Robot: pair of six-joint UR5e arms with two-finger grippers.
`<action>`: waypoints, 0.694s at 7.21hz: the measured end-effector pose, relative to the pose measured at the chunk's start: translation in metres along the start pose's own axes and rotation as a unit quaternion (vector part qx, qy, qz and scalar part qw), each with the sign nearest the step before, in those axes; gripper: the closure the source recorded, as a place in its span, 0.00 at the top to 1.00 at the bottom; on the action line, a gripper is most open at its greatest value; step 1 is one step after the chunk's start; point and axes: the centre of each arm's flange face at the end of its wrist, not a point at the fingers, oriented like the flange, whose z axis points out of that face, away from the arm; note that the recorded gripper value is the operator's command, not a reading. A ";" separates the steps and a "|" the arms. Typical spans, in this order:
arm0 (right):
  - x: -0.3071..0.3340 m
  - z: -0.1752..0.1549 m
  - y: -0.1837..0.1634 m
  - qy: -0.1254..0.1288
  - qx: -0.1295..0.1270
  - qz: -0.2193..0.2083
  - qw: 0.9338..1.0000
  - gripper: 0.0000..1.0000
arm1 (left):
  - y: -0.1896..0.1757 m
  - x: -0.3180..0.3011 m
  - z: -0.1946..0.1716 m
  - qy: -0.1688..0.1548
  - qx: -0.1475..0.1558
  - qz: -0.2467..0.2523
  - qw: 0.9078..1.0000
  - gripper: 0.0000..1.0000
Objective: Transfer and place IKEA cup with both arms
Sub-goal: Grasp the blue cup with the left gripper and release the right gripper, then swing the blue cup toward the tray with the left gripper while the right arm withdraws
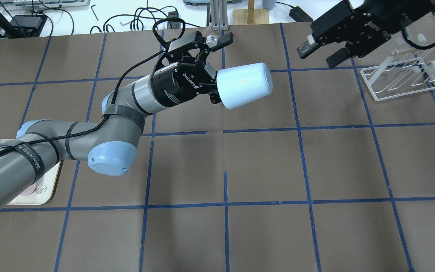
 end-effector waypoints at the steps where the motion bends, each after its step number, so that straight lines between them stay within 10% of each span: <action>1: 0.015 -0.022 0.001 0.056 -0.005 0.007 0.998 1.00 | -0.003 0.005 -0.006 -0.001 0.006 -0.005 1.000 0.00; 5: 0.049 -0.039 -0.003 0.200 -0.030 0.093 0.975 1.00 | -0.010 0.030 -0.029 -0.070 0.027 -0.034 0.997 0.00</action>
